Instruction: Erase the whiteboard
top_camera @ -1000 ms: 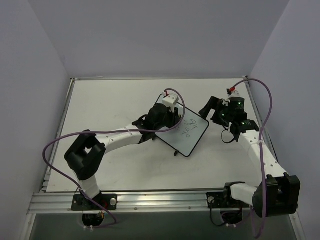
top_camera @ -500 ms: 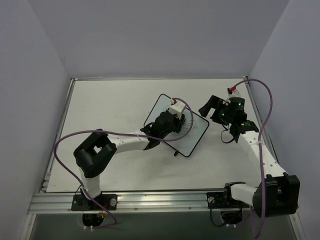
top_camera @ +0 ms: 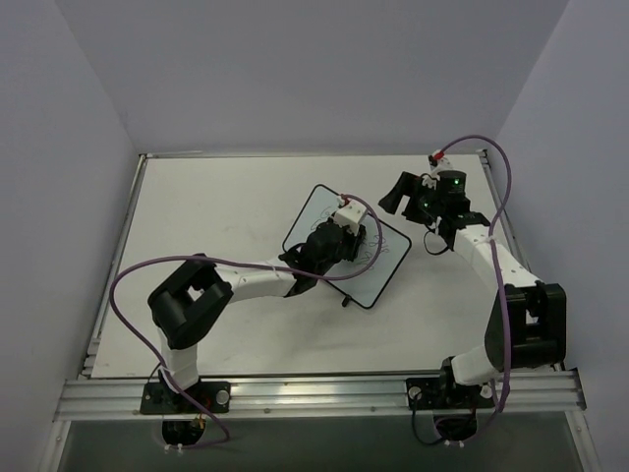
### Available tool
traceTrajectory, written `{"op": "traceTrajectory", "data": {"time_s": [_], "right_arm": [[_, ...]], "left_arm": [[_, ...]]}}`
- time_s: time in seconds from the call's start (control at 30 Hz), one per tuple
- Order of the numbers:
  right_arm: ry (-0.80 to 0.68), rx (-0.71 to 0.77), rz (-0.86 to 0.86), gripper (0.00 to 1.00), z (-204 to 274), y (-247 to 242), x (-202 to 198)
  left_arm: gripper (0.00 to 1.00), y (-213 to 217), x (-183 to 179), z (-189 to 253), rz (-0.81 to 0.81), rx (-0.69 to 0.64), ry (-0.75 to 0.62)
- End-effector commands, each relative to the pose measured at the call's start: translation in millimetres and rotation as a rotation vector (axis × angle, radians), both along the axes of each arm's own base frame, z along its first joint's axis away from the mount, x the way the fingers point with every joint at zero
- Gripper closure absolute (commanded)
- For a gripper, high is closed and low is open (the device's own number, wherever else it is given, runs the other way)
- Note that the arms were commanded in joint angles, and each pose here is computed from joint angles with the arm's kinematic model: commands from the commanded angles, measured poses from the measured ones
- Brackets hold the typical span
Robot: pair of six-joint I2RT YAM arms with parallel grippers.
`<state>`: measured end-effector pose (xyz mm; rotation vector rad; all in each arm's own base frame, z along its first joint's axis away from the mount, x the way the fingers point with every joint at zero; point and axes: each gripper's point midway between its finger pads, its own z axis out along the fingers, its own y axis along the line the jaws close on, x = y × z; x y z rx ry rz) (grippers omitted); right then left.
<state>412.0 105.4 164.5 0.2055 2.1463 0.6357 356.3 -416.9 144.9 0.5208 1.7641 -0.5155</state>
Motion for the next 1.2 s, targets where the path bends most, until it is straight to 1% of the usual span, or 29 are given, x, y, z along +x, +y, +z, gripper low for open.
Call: {"op": "traceTrajectory", "data": {"time_s": [0.0,0.07,0.2,0.23,0.4,0.57,0.63,0.7,0.8,0.93,1.17], "right_arm": [[-0.092,-0.010,0.082,0.20,23.8,8.1,18.4],[-0.085,0.006,0.111,0.24,18.3,13.6,21.1],[-0.120,0.058,0.165,0.31,23.4,25.8,21.6],[-0.130,0.072,0.187,0.35,25.0,29.7,21.2],[-0.152,0.112,0.265,0.42,28.3,41.8,19.7],[-0.138,0.120,0.315,0.44,20.5,48.4,21.4],[-0.128,0.117,0.331,0.47,15.9,49.7,22.0],[-0.135,0.126,0.359,0.47,16.2,53.7,21.1],[-0.137,0.125,0.397,0.51,13.2,60.7,19.7],[-0.144,0.121,0.424,0.52,12.8,69.5,17.1],[-0.134,0.115,0.463,0.52,9.0,81.7,13.3]], "left_arm": [[0.98,-11.7,5.1,24.6,-0.006,-0.066,-0.056],[0.98,-11.4,4.3,26.1,-0.004,-0.080,-0.053],[0.98,-7.9,2.7,26.1,0.007,-0.081,-0.048],[0.98,-5.8,1.4,24.5,0.009,-0.078,-0.045],[0.98,2.0,1.1,20.4,0.035,-0.076,-0.037],[0.98,10.6,3.1,20.1,0.061,-0.093,-0.023],[0.98,14.1,4.6,22.4,0.070,-0.101,-0.022],[0.98,20.5,5.7,20.1,0.083,-0.105,-0.012],[0.98,34.0,10.2,14.7,0.112,-0.117,0.014],[0.98,48.2,13.5,9.4,0.130,-0.132,0.033],[0.98,51.2,16.4,5.3,0.129,-0.130,0.044]]}}
